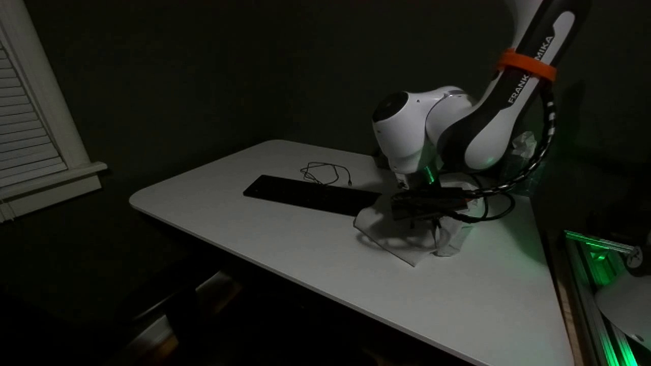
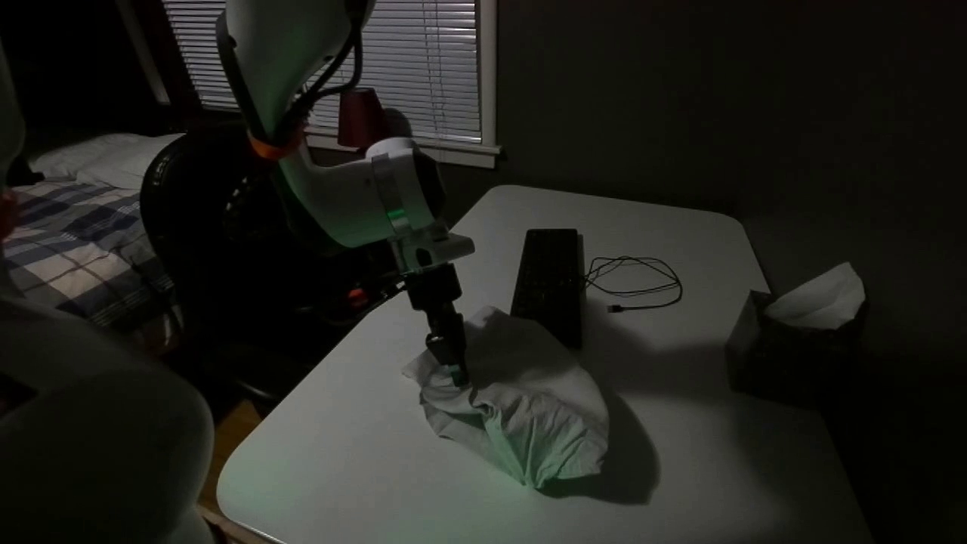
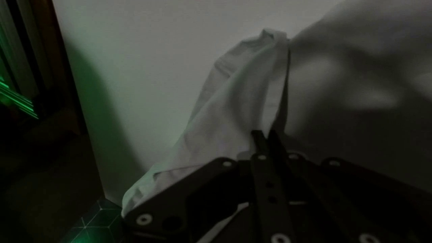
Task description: Use the white cloth to cover the right side of the keyboard
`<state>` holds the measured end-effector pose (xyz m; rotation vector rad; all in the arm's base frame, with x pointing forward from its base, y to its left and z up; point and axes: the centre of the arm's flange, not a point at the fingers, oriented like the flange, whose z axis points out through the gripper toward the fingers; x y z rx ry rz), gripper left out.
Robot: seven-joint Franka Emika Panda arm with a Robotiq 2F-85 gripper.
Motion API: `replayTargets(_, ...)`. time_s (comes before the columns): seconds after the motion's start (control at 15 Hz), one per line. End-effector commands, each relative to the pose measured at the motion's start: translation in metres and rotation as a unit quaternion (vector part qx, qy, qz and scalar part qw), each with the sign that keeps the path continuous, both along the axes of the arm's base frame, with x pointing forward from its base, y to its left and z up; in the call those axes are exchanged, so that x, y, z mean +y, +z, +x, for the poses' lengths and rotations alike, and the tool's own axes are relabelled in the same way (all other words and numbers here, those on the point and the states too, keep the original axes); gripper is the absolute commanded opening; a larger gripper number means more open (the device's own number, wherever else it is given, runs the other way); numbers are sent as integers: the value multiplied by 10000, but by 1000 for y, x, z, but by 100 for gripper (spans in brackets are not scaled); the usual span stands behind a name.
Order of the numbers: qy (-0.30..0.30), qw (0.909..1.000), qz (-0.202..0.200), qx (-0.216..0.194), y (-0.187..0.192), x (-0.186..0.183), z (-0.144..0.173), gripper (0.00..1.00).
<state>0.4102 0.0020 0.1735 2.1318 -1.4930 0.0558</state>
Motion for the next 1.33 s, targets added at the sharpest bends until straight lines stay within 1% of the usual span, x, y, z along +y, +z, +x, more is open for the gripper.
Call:
replayTargets(0.0,-64,9999,-89,115,7,5,-4,1)
replayTargets(0.13,21,9999,-51,99,24,10,-8,1)
replayTargets(0.27,171,9998,-82,-19,57,16,-12,1)
replayTargets(0.47,378,9977,-286,-482,119,26,-17,1)
replayTargets(0.67,564,9907,-376,-1181,181,38,-24,1)
replayTargets(0.93,743,9748,-338,-2078,246,53,-35,1)
replayTargets(1.0,821,9684,-356,-2327,260,56,-39,1)
replayTargets(1.07,946,9580,-465,-2667,272,57,-42,1)
replayTargets(1.13,1015,9508,-608,-2862,282,58,-44,1)
replayTargets(1.27,1216,9340,-775,-3268,299,59,-47,1)
